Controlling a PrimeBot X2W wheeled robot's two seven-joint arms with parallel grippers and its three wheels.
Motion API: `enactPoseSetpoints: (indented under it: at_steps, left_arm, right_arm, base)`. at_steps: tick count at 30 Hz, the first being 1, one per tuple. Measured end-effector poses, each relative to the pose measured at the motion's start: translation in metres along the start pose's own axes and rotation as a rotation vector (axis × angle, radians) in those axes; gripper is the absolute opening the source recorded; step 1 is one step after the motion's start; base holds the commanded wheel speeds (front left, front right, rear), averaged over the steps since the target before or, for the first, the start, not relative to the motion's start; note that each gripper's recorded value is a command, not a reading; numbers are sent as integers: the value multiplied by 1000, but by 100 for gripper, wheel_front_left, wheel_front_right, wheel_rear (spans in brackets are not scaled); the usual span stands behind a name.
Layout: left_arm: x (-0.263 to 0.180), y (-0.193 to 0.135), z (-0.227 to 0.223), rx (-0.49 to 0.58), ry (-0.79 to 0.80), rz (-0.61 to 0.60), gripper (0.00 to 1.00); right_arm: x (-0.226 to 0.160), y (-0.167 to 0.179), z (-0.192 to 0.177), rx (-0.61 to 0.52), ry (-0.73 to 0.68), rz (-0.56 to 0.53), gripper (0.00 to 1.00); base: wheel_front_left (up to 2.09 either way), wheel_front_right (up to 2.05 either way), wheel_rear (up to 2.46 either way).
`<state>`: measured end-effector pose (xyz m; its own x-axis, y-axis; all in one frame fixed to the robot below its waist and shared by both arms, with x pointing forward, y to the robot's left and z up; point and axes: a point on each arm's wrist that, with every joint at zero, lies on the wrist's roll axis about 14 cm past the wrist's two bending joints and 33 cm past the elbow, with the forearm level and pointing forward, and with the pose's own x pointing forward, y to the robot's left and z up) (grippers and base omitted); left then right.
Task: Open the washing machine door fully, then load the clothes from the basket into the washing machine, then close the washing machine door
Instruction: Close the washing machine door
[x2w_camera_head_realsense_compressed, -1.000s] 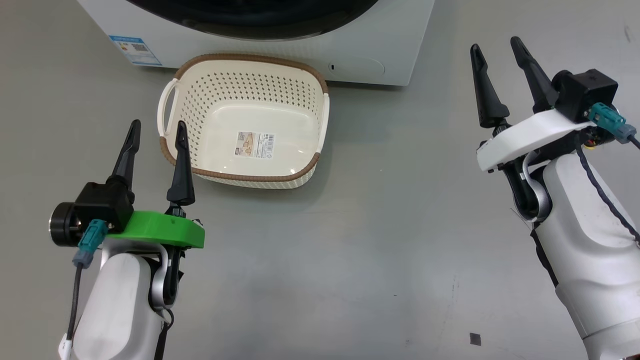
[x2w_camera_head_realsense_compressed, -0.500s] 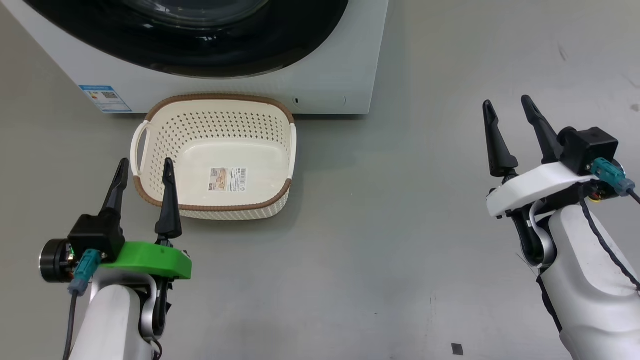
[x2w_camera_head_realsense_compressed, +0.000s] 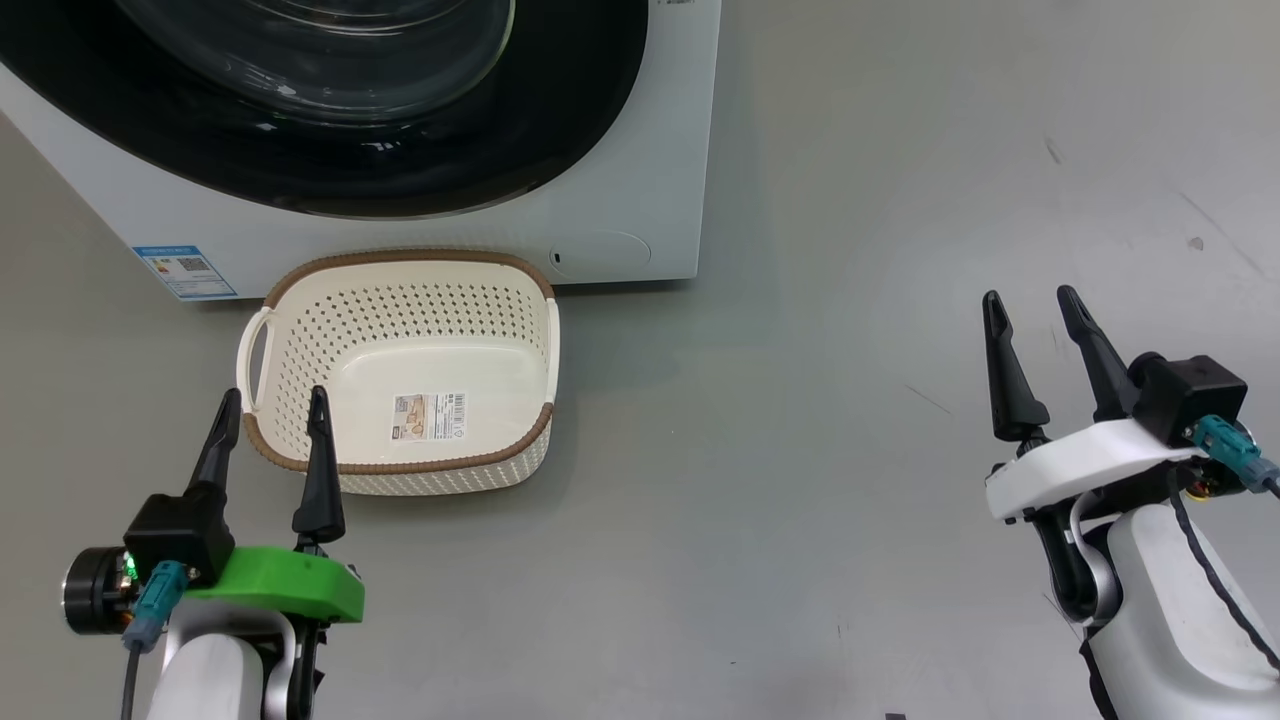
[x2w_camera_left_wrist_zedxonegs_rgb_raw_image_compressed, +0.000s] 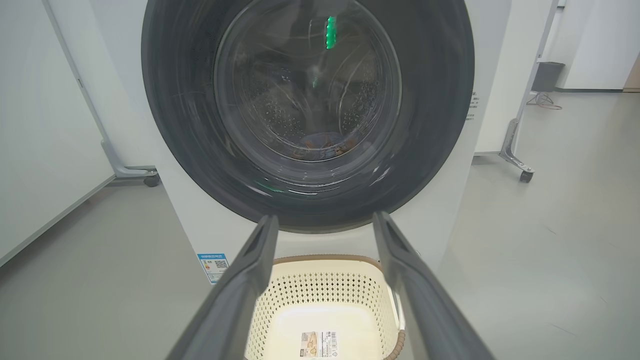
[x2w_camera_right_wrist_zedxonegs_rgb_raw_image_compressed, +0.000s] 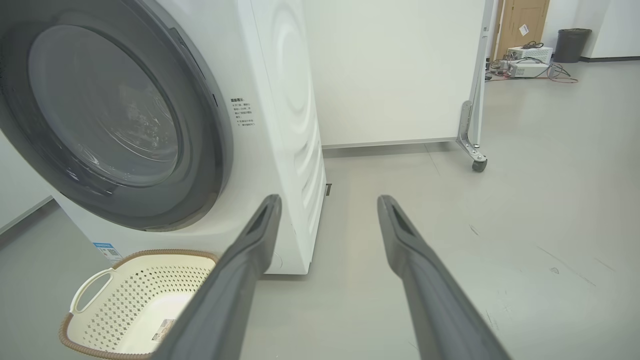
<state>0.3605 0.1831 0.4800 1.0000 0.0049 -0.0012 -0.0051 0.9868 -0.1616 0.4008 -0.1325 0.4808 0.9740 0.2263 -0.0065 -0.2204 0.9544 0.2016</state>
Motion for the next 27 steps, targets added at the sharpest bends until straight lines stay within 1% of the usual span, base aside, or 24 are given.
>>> enactPoseSetpoints:
  at_steps: [8, 16, 20, 27]
  left_arm:
    - [-11, -3, 2, 4, -5, -19, 100]
    - [-24, 1, -2, 21, 10, -10, 100]
    - [-25, 1, 1, 21, 1, -8, 100]
    - [-25, 2, 7, 21, -21, -10, 100]
  right_arm:
    - [-22, -5, -3, -5, 3, -32, 100]
    - [-33, -9, 1, -6, -15, -58, 100]
    - [-33, -6, 6, -4, -33, -56, 100]
    - [-39, -8, 3, -11, -24, -66, 100]
  base:
    - [0, 0, 0]
    - [0, 0, 0]
    - [0, 0, 0]
    - [0, 0, 0]
